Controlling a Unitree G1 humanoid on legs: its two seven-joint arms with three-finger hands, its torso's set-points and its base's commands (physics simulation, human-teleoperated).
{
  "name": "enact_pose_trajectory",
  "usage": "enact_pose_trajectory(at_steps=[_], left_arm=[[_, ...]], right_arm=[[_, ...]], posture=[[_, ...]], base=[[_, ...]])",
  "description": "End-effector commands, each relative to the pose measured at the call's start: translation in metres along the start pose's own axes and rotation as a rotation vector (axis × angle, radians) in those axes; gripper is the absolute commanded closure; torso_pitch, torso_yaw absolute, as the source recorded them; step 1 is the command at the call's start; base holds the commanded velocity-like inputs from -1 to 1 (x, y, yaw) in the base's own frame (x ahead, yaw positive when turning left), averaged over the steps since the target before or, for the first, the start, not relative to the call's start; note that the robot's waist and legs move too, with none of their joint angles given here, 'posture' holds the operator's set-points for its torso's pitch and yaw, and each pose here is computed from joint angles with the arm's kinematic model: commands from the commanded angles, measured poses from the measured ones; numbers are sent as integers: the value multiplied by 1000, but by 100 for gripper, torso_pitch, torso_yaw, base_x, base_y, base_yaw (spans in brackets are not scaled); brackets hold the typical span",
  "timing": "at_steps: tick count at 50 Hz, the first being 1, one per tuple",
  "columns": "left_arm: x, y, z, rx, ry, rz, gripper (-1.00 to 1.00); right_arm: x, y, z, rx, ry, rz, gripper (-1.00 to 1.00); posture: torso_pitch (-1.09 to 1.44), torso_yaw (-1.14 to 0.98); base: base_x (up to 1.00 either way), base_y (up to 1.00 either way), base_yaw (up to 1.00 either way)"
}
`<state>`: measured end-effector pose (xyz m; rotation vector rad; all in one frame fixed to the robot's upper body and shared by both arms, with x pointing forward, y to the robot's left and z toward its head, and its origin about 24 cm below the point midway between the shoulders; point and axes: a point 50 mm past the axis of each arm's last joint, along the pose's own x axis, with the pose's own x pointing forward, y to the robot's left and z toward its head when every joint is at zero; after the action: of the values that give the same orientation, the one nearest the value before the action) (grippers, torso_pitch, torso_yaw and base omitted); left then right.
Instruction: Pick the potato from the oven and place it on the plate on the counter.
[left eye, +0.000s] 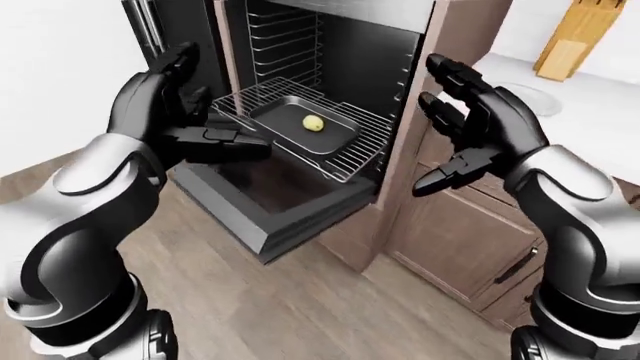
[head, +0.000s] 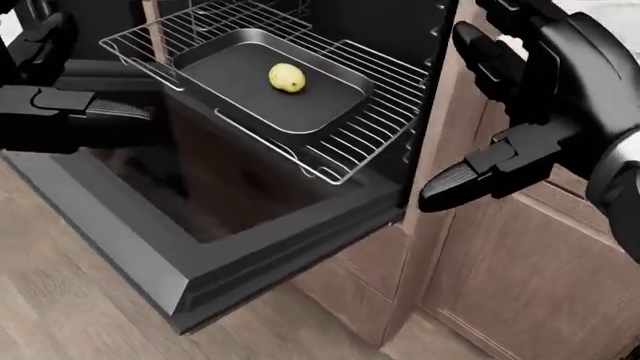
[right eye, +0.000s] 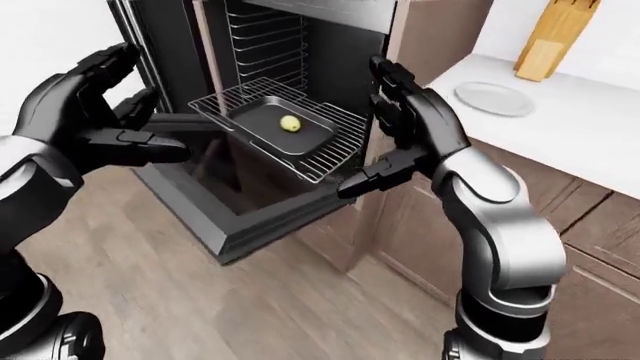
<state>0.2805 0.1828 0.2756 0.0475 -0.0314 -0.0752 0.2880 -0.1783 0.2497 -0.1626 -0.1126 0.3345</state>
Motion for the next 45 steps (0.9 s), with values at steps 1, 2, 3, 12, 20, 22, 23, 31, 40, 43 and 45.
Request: enact_pose_trajectory(at_steps=[1,2,3,12,20,22,23,31,40,43,45], left_arm=[[-4,-2,14,4,-88,-14,-100],[-4,-2,14,4,-87,-13,-100],[-3,-1,13,3,-87,-13,-100],[-2,-1,12,0,-85,-13,-100],[-2,2,10,-3,-84,-9,-100],[-3,2,10,-3,-84,-9,-100],[-3,3,10,-4,-84,-7,-100],[-5,3,13,-2,-89,-6,-100],[-3,4,9,-4,-85,-5,-100],[-5,4,10,-4,-84,-3,-100],[-5,5,9,-4,-84,-3,-100]], right_arm=[[-4,-6,16,-45,-81,-43,-100],[-4,-5,16,-49,-81,-42,-100],[-4,-3,16,-61,-81,-36,-100],[-3,1,15,-52,-80,-18,-100],[0,8,14,-55,-81,10,-100],[-1,13,16,-62,-88,35,-100],[-2,15,17,-69,-91,50,-100],[-5,19,21,-79,-100,77,-100],[-2,19,20,-81,-97,73,-100],[-1,20,19,-80,-96,74,-100],[-1,20,20,-80,-95,73,-100]], posture=[[0,0],[0,0],[0,0],[0,0],[0,0],[0,0],[0,0],[0,0],[0,0],[0,0],[0,0]], base=[[70,-66,0],[70,-63,0],[55,8,0],[54,0,99],[54,0,100],[29,0,100],[0,0,100],[0,0,100],[0,0,100],[0,0,100],[0,0,100]])
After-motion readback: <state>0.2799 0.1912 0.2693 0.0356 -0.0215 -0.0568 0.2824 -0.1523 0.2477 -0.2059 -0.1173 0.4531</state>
